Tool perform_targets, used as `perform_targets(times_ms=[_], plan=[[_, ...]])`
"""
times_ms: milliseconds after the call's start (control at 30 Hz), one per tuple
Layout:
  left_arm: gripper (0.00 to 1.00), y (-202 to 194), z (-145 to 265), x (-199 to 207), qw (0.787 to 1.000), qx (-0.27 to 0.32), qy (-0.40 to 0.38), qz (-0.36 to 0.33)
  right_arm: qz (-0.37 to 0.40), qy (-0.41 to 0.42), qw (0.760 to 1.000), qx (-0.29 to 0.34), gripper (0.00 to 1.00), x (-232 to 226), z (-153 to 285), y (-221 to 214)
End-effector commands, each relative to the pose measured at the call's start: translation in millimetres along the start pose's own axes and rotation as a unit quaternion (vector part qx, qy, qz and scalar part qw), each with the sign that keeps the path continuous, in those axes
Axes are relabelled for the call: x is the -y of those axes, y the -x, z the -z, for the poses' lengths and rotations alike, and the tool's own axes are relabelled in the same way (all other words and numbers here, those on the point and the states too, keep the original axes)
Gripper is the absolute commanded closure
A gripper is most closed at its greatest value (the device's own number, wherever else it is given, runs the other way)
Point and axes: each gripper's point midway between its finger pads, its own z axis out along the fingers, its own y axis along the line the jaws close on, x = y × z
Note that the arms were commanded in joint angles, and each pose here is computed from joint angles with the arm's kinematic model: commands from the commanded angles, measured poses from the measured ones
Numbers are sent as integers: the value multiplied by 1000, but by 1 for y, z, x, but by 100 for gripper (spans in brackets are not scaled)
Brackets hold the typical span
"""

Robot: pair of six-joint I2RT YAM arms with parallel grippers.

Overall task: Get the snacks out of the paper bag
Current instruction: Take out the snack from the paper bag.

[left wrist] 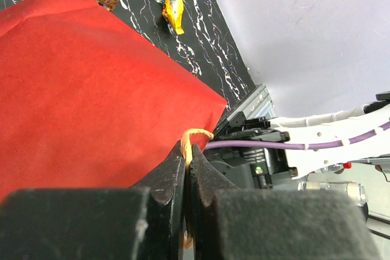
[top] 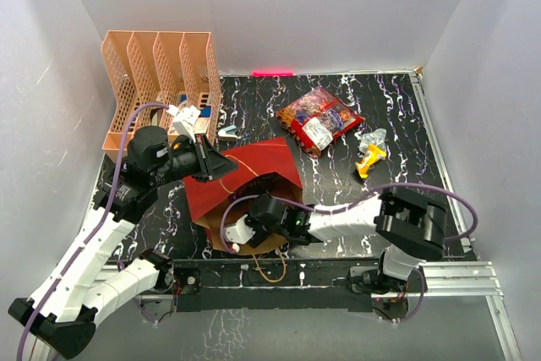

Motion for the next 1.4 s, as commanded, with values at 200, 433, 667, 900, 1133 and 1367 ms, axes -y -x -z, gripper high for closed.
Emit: perform_targets(times_ms=[200, 433, 667, 900, 1133, 1367], plan=[[100, 8, 8, 16, 1000, 11, -19, -7, 4, -125, 991, -35, 6, 73, -39, -24], [100, 9, 11, 20, 1000, 11, -24, -7, 0, -145, 989, -37, 16, 81, -62, -36], [100, 8, 14, 20, 1000, 10, -20, -10, -8, -139, 989, -43, 37, 79, -76, -39], [100, 9, 15, 19, 1000, 11, -17, -11, -44, -131, 990, -34, 69, 78, -74, -36], [100, 8, 14, 18, 1000, 11, -17, -11, -76, -127, 989, -12, 75, 79, -60, -29], [100, 8, 15, 18, 1000, 13, -16, -13, -128, -89, 987, 29, 86, 73, -44, -13]])
